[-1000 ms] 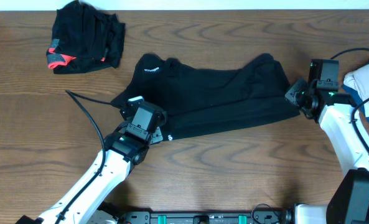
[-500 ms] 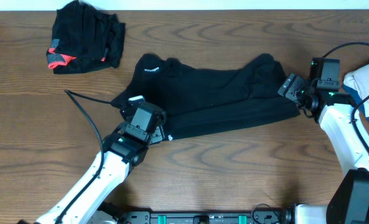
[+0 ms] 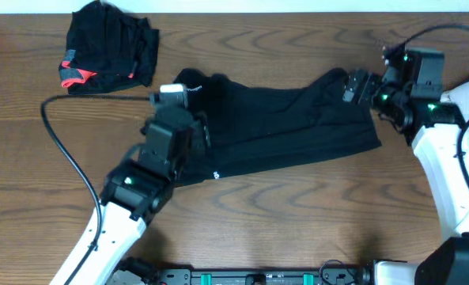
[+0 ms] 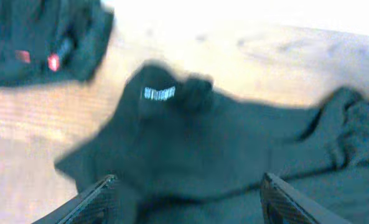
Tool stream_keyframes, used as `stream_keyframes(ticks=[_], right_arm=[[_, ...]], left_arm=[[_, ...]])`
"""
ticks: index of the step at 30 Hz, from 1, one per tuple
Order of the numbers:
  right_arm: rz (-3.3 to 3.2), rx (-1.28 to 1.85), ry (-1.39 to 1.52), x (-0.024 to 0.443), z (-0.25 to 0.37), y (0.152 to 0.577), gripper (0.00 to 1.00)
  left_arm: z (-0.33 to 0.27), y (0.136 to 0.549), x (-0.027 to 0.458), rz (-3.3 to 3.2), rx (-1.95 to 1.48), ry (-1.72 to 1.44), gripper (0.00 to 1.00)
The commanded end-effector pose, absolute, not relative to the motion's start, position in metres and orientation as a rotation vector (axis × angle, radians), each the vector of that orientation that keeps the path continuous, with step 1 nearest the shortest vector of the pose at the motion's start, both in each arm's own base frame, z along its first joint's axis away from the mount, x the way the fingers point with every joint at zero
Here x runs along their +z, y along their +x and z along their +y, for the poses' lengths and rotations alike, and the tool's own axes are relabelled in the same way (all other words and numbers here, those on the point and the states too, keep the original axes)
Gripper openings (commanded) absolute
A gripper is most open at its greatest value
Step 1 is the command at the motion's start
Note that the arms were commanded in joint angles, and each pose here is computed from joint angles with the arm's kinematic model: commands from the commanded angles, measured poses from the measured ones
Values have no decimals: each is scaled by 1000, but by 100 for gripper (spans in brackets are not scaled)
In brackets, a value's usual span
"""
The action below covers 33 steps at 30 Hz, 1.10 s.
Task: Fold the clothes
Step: 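Move both grippers to the shirt's top collar corners and grasp them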
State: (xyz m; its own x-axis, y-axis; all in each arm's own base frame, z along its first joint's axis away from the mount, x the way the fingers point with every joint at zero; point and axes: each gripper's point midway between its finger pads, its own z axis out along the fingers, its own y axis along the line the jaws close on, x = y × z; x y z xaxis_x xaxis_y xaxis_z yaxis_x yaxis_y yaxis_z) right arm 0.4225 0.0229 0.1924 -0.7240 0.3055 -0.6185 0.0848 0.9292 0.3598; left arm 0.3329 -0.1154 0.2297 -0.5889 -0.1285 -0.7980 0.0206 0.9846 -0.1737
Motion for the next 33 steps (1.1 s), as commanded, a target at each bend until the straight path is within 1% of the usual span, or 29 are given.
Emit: stream_keyframes(ticks=[1, 6, 11, 14, 22, 29, 33], right_arm=[[2317, 364, 234, 218, 23, 436, 98], [2306, 384, 279, 219, 22, 448, 98], [2352, 394, 280, 200, 23, 471, 97], [2401, 457, 251, 190, 33, 485, 98], [2485, 498, 248, 172, 38, 517, 97], [2577, 541, 257, 139, 45, 516, 97], [2596, 547, 227, 134, 49, 514, 97]], left_arm=[[-119, 354, 234, 2213, -197, -6, 72], [-118, 396, 210, 2317, -271, -39, 72], [-117, 433, 176, 2421, -430, -53, 72], [-111, 446, 157, 2467, -472, -85, 72], [-102, 460, 122, 2516, -487, -125, 72], [-107, 470, 97, 2534, -521, -118, 72], [-100, 474, 78, 2560, -493, -140, 72]])
